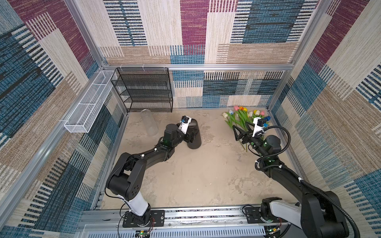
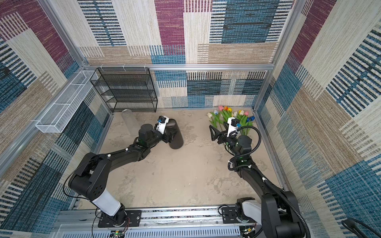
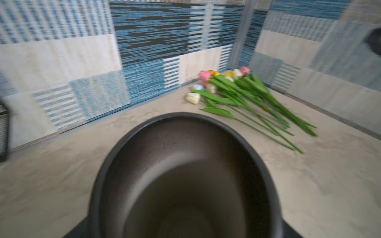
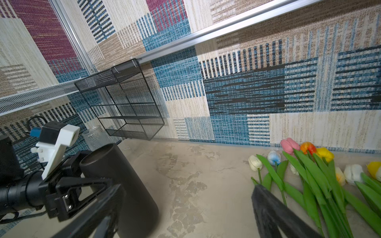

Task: Arrange the flowers into the vase
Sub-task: 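Slide the grey vase toward the table centre with the left gripper, then release it, then close the right gripper on the white tulip stem while the left gripper withdraws, then lift the white tulip with the right gripper and carry it over the grey vase, then lower the white tulip stem into the grey vase and open the right gripper, then move the right gripper back to the tulips and grasp a blue-white tulip stem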

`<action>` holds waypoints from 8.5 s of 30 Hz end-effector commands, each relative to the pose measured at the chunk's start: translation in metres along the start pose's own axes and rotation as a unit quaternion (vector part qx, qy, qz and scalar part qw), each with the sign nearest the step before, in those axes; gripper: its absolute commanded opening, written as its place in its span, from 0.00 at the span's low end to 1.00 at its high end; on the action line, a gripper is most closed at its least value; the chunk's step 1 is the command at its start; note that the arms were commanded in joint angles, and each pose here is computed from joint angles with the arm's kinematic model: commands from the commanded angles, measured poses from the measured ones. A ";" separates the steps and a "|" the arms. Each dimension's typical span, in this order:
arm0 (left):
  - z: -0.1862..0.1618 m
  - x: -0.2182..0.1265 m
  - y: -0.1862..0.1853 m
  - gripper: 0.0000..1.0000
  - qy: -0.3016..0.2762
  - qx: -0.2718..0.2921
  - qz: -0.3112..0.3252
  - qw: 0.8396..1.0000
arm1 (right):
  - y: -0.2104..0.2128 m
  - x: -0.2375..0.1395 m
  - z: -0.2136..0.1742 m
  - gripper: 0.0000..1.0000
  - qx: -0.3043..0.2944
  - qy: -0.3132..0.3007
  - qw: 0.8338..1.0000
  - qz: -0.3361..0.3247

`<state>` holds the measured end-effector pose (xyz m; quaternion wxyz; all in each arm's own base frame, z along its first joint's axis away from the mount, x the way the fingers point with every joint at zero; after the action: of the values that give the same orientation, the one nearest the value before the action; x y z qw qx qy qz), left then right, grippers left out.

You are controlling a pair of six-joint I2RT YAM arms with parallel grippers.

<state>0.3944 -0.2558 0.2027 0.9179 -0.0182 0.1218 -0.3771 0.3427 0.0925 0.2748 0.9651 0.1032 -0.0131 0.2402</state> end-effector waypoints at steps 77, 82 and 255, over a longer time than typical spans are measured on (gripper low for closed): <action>-0.064 -0.122 -0.079 0.99 -0.041 0.128 -0.081 0.988 | -0.148 0.107 -0.207 0.16 0.030 0.525 0.834 -0.164; -0.070 -0.122 -0.088 0.99 -0.054 0.069 -0.121 0.989 | -0.136 0.108 -0.196 0.09 0.020 0.519 0.841 -0.153; -0.052 -0.125 -0.105 1.00 -0.067 0.033 -0.176 0.982 | -0.065 0.114 -0.082 0.39 0.035 0.303 0.940 -0.155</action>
<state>0.2246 -0.2395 0.1874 0.8455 -0.0380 0.0534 -0.5299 0.4706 0.1178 0.2557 0.9734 0.0755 0.1453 0.1603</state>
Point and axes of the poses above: each gripper's point midway between its finger pads, its own x axis out along the fingers, its own y axis along the line the jaws close on, z = x × y, the point moved 3 cm from there along -x, back along the fingers, and after that the axes turned 4 degrees about -x, right-handed, at the moved point
